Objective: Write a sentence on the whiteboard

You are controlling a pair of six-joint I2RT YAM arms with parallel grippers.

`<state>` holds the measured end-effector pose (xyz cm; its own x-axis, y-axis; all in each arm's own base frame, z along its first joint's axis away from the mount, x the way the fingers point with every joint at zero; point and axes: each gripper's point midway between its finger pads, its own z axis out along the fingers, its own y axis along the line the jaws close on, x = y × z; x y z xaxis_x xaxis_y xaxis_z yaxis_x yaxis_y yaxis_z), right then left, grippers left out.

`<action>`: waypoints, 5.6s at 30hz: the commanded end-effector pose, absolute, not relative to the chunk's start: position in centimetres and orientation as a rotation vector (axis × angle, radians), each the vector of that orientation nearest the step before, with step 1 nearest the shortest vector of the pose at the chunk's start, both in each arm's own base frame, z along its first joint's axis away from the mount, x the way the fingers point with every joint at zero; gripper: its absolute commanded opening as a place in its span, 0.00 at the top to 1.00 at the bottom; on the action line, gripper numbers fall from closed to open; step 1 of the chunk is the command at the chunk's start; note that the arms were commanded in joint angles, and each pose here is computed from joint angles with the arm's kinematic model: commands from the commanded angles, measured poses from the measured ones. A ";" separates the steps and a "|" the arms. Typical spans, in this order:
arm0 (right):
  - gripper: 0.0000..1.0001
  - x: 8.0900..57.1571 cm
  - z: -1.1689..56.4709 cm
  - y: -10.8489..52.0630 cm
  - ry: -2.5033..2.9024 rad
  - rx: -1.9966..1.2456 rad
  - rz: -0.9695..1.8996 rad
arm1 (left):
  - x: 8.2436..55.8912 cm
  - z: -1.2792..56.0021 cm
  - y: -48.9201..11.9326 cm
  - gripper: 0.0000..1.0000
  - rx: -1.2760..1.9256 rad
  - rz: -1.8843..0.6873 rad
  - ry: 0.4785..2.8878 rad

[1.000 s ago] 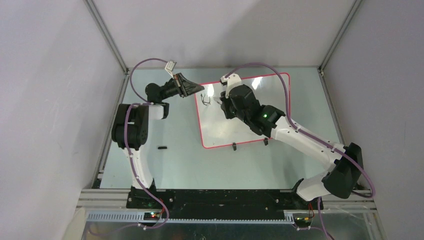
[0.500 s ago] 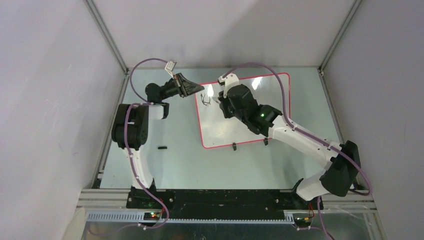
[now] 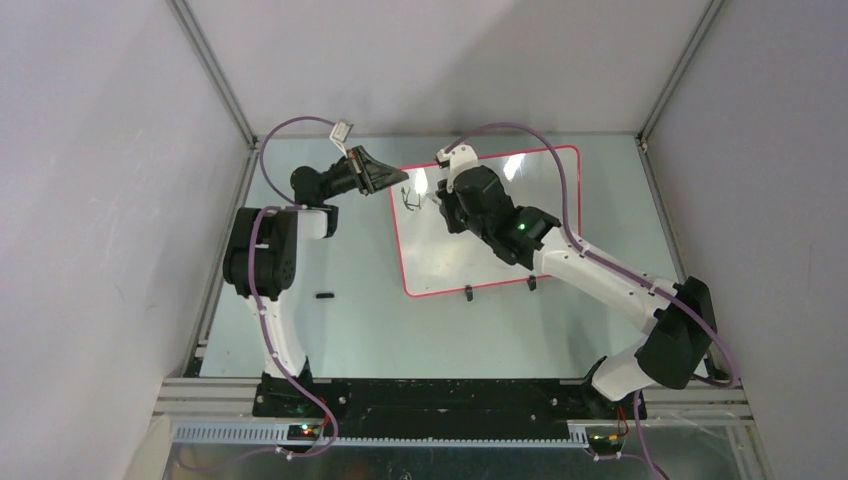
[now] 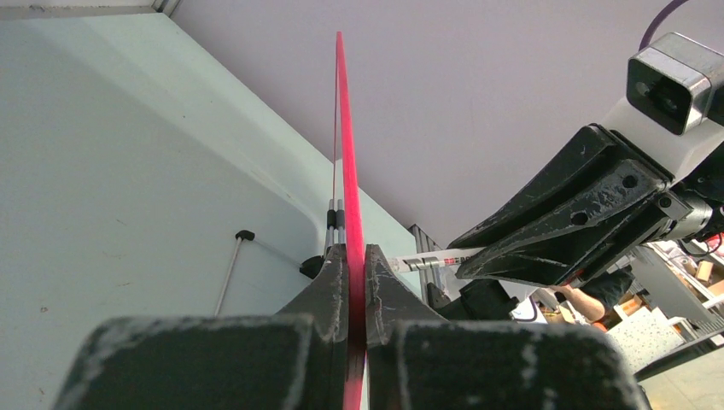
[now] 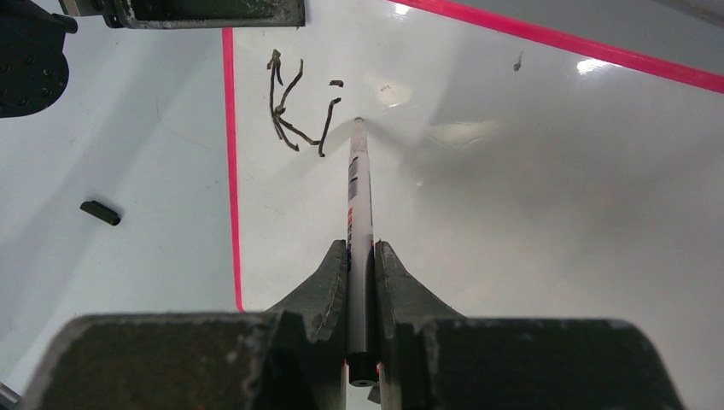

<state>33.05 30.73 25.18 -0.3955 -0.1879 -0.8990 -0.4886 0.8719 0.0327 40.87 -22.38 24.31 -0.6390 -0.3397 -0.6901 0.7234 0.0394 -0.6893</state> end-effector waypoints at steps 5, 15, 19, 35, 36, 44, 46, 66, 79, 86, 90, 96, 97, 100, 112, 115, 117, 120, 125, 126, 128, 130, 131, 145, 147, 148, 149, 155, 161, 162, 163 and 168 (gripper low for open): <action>1.00 34.0 27.2 31.1 1.932 -0.465 0.364 | 39.0 27.4 -23.4 1.00 0.551 -1.681 1.422; 1.00 33.1 26.0 30.2 1.983 -0.466 0.344 | 38.9 27.4 -23.4 1.00 0.550 -1.682 1.423; 1.00 32.8 25.7 30.1 1.996 -0.471 0.346 | 38.9 27.4 -23.4 1.00 0.551 -1.681 1.423; 1.00 31.8 24.4 29.9 2.035 -0.514 0.332 | 38.9 27.4 -23.4 1.00 0.551 -1.682 1.422; 1.00 31.8 24.4 29.8 2.035 -0.513 0.332 | 38.9 27.4 -23.4 1.00 0.551 -1.681 1.423; 1.00 32.5 25.4 30.0 1.994 -0.504 0.340 | 38.9 27.4 -23.4 1.00 0.551 -1.681 1.422; 1.00 32.7 25.7 30.0 1.988 -0.500 0.342 | 38.9 27.4 -23.4 1.00 0.550 -1.682 1.423; 1.00 33.9 26.7 31.0 1.978 -0.510 0.339 | 38.9 27.4 -23.4 1.00 0.554 -1.681 1.422; 1.00 34.4 27.0 30.0 1.983 -0.466 0.301 | 38.9 27.5 -23.4 1.00 0.554 -1.681 1.421; 1.00 34.5 27.0 29.2 1.991 -0.440 0.289 | 38.9 27.4 -23.4 1.00 0.553 -1.682 1.423; 1.00 34.5 26.6 28.7 2.002 -0.431 0.275 | 38.9 27.4 -23.4 1.00 0.552 -1.682 1.423; 1.00 34.3 26.6 28.2 2.005 -0.421 0.273 | 38.9 27.4 -23.4 1.00 0.553 -1.681 1.423; 1.00 34.3 26.6 28.1 2.008 -0.420 0.272 | 38.9 27.4 -23.4 1.00 0.552 -1.681 1.422; 1.00 34.2 26.5 28.0 2.012 -0.419 0.274 | 38.9 27.4 -23.4 1.00 0.552 -1.680 1.422; 1.00 32.9 24.7 27.9 2.068 -0.447 0.296 | 38.9 27.4 -23.4 1.00 0.551 -1.680 1.422; 1.00 32.5 24.2 27.9 2.080 -0.456 0.295 | 38.9 27.4 -23.4 1.00 0.552 -1.680 1.422; 1.00 32.2 24.1 27.9 2.085 -0.462 0.296 | 38.9 27.4 -23.4 1.00 0.552 -1.680 1.422; 1.00 32.1 24.1 27.8 2.086 -0.461 0.291 | 38.8 27.4 -23.4 1.00 0.553 -1.681 1.421; 1.00 32.1 25.4 27.9 2.047 -0.454 0.318 | 38.8 27.4 -23.4 1.00 0.553 -1.681 1.422; 1.00 32.1 26.0 28.0 2.029 -0.450 0.329 | 38.8 27.4 -23.4 1.00 0.552 -1.680 1.422; 1.00 32.2 27.1 28.1 2.001 -0.442 0.349 | 38.8 27.4 -23.3 1.00 0.551 -1.680 1.423; 1.00 32.1 27.9 28.1 1.977 -0.433 0.365 | 38.8 27.4 -23.4 1.00 0.553 -1.680 1.422; 1.00 32.1 28.3 28.1 1.966 -0.429 0.369 | 38.8 27.4 -23.4 1.00 0.552 -1.680 1.423; 1.00 33.5 28.7 27.1 1.923 -0.381 0.347 | 39.0 27.3 -23.4 1.00 0.549 -1.686 1.427; 1.00 33.6 28.5 27.0 1.916 -0.379 0.348 | 39.0 27.3 -23.4 1.00 0.549 -1.685 1.426; 1.00 33.6 28.5 27.0 1.915 -0.378 0.348 | 39.0 27.3 -23.4 1.00 0.548 -1.685 1.427; 1.00 33.5 28.5 26.9 1.913 -0.377 0.351 | 39.0 27.3 -23.4 1.00 0.549 -1.685 1.428; 1.00 33.2 28.6 26.5 1.900 -0.374 0.350 | 39.0 27.3 -23.4 1.00 0.544 -1.685 1.426; 1.00 32.9 28.5 25.9 1.885 -0.363 0.348 | 39.6 27.1 -23.3 1.00 0.502 -1.683 1.441; 1.00 32.9 28.4 25.8 1.881 -0.362 0.349 | 39.7 27.1 -23.2 1.00 0.496 -1.681 1.445; 1.00 32.8 28.4 25.7 1.880 -0.361 0.347 | 39.8 27.1 -23.3 1.00 0.492 -1.681 1.448; 1.00 32.7 28.6 25.3 1.870 -0.351 0.345 | 40.3 26.5 -23.1 1.00 0.476 -1.648 1.477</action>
